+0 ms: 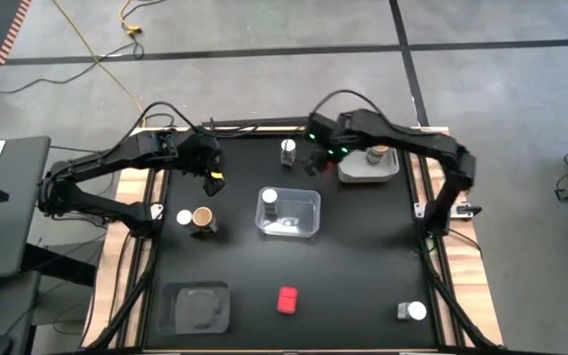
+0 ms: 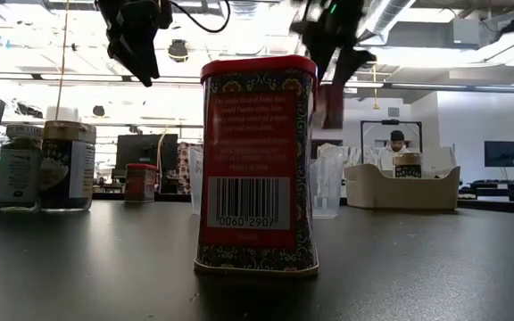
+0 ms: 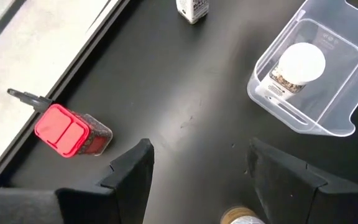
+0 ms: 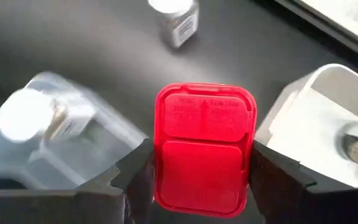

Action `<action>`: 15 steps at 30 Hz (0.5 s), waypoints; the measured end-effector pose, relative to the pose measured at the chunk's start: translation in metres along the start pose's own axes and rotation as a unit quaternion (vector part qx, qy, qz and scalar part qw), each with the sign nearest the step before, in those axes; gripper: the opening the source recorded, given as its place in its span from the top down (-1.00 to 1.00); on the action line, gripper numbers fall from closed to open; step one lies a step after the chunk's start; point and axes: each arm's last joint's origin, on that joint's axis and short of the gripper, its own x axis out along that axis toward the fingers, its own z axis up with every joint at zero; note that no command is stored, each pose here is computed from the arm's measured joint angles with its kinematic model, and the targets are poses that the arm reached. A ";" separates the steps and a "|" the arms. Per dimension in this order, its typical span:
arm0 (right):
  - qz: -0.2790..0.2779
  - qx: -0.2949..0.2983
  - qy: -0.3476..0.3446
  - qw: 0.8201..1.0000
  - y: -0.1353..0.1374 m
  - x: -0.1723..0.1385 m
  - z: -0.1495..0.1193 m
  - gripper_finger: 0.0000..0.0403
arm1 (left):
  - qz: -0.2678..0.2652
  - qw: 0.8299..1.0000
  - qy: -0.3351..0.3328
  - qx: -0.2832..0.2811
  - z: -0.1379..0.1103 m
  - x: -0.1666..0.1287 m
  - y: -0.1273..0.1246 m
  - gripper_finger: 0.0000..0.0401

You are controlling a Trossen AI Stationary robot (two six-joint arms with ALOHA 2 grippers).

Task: Sort spices by type
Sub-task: Put the red seasoning can into the black bin

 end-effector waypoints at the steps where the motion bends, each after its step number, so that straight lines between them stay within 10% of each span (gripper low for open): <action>1: 0.005 -0.017 -0.008 1.000 0.003 -0.012 -0.008 -0.19 | 0.000 1.000 -0.001 0.003 0.000 0.000 0.000 -0.21; 15: 0.121 -0.262 -0.048 0.956 0.052 -0.094 -0.103 -0.19 | -0.047 0.999 0.001 0.011 -0.003 -0.004 -0.019 -0.21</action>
